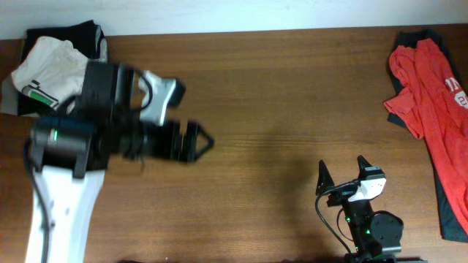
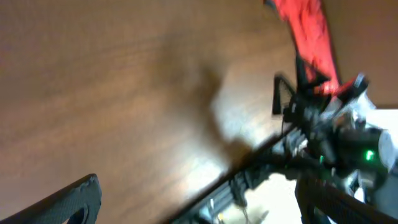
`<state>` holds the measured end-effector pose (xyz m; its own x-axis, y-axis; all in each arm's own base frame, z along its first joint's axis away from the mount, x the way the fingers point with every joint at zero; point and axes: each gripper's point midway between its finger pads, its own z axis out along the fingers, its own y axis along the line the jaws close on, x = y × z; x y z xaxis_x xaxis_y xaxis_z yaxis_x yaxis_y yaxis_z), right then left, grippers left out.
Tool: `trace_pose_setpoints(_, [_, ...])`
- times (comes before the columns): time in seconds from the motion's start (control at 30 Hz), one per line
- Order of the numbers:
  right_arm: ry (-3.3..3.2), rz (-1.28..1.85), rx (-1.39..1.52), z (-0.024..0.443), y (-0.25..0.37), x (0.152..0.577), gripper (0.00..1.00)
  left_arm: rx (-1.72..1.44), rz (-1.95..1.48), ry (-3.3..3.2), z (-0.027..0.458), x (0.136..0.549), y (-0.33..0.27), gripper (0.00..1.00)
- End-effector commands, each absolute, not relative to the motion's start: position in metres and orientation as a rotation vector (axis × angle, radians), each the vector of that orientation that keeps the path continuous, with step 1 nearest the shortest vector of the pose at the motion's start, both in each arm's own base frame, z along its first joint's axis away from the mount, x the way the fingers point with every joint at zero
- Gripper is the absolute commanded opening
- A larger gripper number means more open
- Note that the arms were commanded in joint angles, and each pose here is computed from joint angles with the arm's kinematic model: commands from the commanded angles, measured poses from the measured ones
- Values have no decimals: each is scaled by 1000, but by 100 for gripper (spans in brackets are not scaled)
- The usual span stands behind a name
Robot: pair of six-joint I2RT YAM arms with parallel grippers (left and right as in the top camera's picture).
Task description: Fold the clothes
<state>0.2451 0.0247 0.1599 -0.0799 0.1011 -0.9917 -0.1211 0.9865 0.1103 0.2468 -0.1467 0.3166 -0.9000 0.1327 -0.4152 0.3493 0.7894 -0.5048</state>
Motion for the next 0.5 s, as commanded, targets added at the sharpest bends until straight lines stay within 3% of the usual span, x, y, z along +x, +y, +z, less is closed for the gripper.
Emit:
trace_pose_setpoints(0.0, [1645,192,-23,158,27,245,99,359,-633,2488,298,234,-121,99])
trace_pose_setpoints(0.17, [1645,192,-23,158,27,245,99,283,-388,1987,289,250,-89,99])
trace_pose_setpoints(0.47, [1645,192,-23,158,27,245,99,153,-247,1581,222,241,-46,99])
